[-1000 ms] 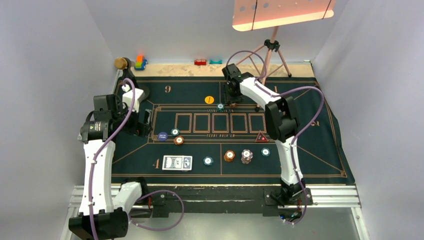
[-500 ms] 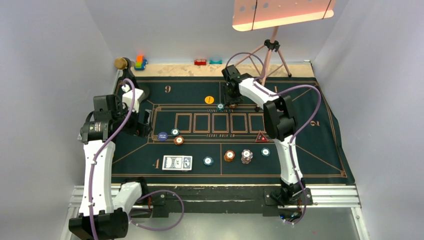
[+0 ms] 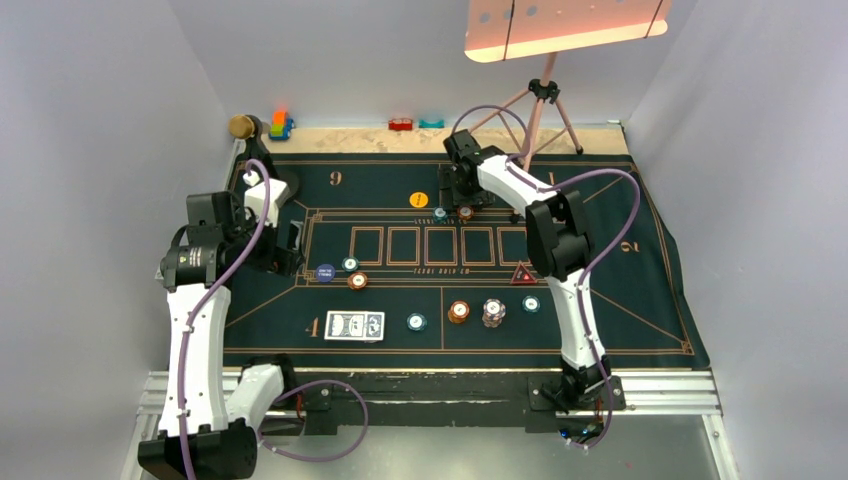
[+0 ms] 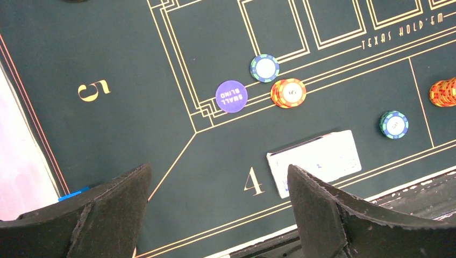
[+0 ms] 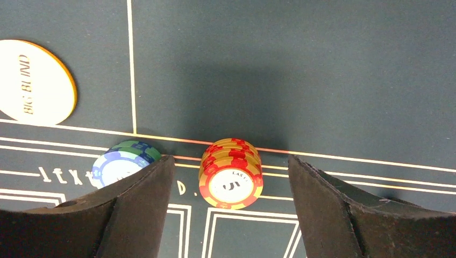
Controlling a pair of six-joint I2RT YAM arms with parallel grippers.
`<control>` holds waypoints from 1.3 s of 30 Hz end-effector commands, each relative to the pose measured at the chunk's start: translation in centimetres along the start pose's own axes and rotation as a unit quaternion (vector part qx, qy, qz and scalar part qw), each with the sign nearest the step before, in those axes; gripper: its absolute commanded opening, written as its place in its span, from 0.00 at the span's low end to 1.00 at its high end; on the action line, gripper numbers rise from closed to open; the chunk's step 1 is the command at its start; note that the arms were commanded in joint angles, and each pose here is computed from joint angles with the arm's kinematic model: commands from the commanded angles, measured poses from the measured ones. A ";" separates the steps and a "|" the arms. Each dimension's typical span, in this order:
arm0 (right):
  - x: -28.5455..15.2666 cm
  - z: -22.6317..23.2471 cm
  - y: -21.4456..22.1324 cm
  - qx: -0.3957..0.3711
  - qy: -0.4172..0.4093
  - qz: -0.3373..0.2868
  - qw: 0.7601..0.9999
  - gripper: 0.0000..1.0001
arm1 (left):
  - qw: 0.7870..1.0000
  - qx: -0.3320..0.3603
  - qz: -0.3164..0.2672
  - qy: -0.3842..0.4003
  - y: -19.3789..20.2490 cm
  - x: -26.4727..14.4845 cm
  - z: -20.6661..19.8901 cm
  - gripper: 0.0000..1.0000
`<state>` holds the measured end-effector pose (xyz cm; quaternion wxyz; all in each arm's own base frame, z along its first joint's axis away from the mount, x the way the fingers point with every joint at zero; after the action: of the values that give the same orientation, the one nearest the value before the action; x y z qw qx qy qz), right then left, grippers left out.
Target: Distribute texas hold em gaming equipment
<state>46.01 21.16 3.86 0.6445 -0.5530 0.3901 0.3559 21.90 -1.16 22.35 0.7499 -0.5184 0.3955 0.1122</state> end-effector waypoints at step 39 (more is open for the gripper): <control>-12.5 1.4 24.1 -0.169 -0.078 0.058 0.981 0.89 | 1.000 0.006 -0.007 -0.021 0.1 -0.5 0.4 1.00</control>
<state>19.09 25.06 5.43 0.5392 -0.6068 0.3059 0.4974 21.52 -1.08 22.31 0.7536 -0.5170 0.3897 0.1134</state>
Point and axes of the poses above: each gripper's point midway between its finger pads, its own x axis out along the fingers, its own z axis along the line the jaws close on, y = z × x, the point moved 1 cm from there along -x, back along the fingers, and after that the axes turned 15 degrees about x, right-handed, at the moved point
